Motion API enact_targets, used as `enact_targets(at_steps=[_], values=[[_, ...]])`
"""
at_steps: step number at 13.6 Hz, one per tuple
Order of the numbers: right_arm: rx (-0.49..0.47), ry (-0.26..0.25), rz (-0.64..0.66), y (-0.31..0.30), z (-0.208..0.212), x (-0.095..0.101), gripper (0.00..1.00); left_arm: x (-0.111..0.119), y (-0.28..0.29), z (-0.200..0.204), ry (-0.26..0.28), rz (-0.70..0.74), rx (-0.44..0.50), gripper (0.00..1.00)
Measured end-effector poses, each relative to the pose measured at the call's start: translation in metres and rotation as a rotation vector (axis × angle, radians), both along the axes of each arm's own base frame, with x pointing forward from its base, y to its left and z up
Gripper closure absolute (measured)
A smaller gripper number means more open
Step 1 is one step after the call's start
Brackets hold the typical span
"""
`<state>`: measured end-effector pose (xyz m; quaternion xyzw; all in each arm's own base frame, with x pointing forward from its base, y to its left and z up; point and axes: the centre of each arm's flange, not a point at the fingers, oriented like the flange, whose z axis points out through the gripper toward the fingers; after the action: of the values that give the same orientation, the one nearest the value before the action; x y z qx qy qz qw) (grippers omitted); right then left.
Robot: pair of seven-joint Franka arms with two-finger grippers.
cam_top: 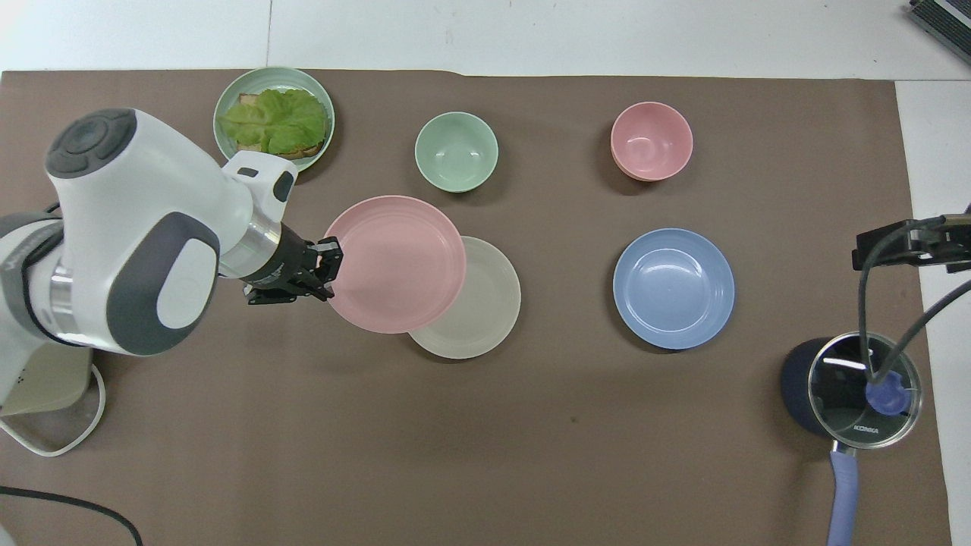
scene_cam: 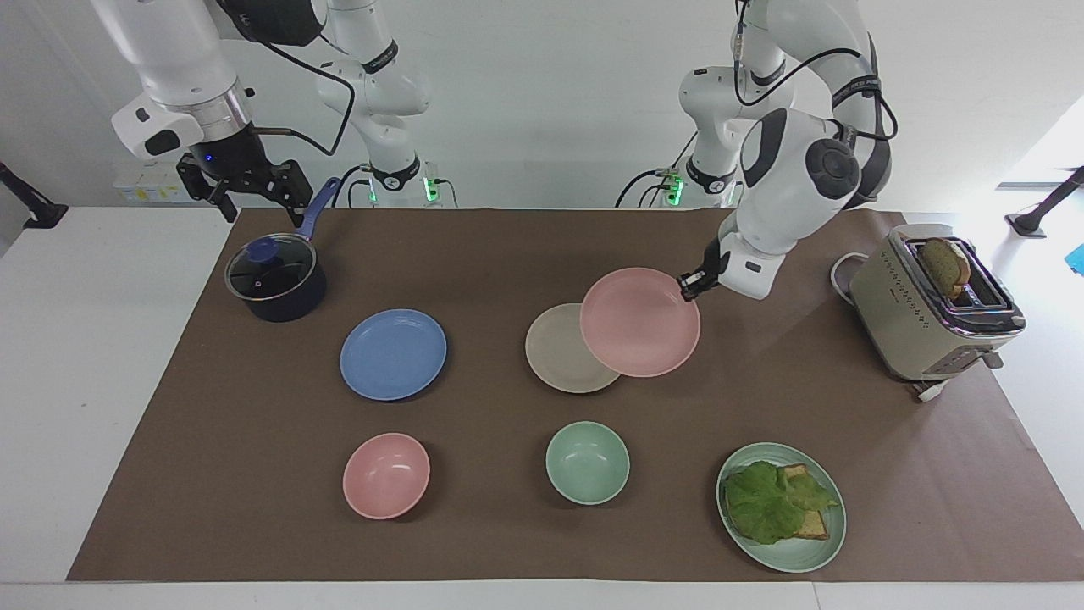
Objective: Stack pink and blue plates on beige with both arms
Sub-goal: 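Carry the pink plate onto the beige plate and release it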
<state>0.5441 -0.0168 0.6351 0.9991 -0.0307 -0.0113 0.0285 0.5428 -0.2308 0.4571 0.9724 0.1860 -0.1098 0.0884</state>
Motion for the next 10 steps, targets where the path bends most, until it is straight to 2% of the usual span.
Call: enact_targets(at_steps=[3,5,8,9,10], values=[[0.0,0.0,0.0,0.0,0.0,0.0,0.0,-0.013,-0.032,-0.046,-0.048,0.002,-0.022,0.96],[0.0,0.0,0.0,0.0,0.0,0.0,0.0,-0.016,-0.032,-0.077,-0.046,0.015,-0.018,0.96],[0.0,0.0,-0.001,0.0,0.0,0.0,0.0,-0.016,-0.037,-0.092,-0.048,0.014,-0.019,0.96],[0.0,0.0,-0.001,-0.001,0.0,0.0,0.0,-0.017,-0.039,-0.091,-0.05,0.01,-0.02,0.9],[0.0,0.0,-0.001,-0.001,0.0,0.0,0.0,-0.017,-0.041,-0.091,-0.052,0.007,-0.021,0.89]])
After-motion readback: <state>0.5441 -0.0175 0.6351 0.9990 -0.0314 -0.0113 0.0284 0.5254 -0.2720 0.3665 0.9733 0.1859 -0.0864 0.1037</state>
